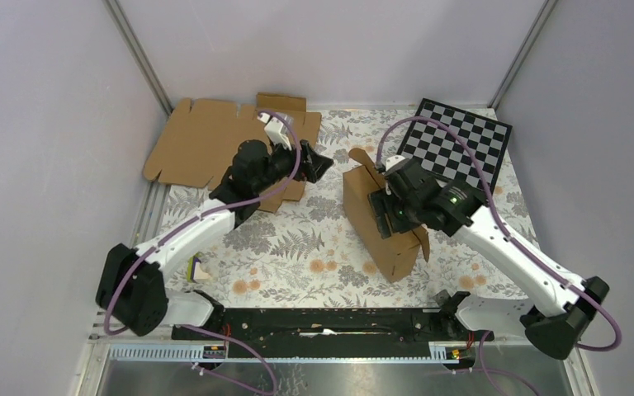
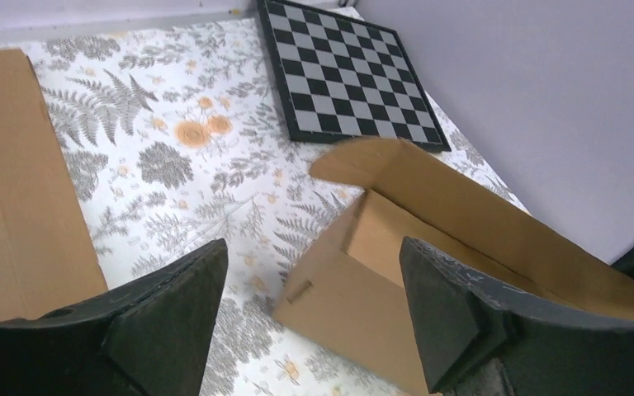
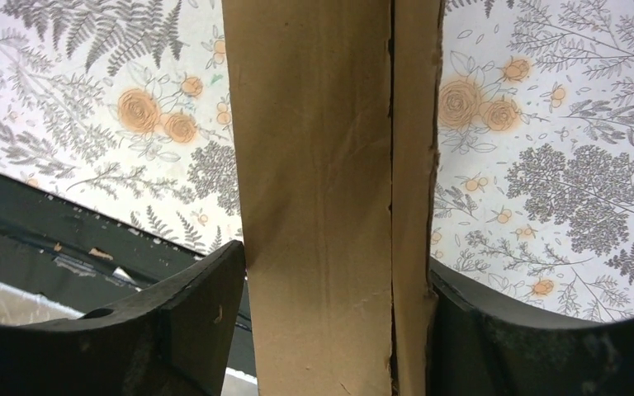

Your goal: Fold the paper box

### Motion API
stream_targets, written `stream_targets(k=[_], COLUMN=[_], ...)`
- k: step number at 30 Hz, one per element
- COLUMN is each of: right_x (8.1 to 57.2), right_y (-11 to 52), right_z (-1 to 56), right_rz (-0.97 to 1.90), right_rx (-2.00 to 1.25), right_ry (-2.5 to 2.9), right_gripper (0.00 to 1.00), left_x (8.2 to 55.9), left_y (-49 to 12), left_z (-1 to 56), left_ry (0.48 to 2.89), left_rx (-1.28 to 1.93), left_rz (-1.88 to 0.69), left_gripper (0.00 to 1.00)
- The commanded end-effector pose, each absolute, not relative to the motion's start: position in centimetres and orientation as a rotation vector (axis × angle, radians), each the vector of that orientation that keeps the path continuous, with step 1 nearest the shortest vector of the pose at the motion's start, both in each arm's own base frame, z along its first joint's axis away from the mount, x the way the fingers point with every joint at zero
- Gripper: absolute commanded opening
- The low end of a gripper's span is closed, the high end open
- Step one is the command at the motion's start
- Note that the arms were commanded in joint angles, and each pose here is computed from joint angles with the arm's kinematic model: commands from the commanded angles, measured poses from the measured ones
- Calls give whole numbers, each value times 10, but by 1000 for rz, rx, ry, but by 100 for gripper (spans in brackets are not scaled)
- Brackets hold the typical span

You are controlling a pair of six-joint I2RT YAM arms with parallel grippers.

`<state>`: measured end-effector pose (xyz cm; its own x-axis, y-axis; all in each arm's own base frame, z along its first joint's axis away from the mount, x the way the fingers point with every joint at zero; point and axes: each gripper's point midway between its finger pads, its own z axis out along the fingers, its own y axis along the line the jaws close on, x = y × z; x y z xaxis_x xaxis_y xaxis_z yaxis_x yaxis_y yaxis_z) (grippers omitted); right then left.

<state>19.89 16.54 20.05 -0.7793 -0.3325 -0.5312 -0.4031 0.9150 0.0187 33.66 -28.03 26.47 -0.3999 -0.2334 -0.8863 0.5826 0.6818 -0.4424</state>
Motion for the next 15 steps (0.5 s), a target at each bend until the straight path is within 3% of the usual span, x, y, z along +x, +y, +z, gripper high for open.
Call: stream_targets(k=[1, 9, 15], right_x=[179, 164, 159], right_y=[167, 165, 166], right_z=[200, 192, 191], right_rz=[268, 334, 370], right_rx=[-574, -584, -596], right_ry=[2561, 2564, 2556], right_gripper=[71, 71, 78], left_x=[362, 346, 336], left_y=[-285, -319, -333], left_z=[304, 299, 283], left_ry=[1574, 1441, 1406], left_rx=[455, 886, 994], left_rz=[-1019, -1172, -1227], left_gripper=[82, 81, 84])
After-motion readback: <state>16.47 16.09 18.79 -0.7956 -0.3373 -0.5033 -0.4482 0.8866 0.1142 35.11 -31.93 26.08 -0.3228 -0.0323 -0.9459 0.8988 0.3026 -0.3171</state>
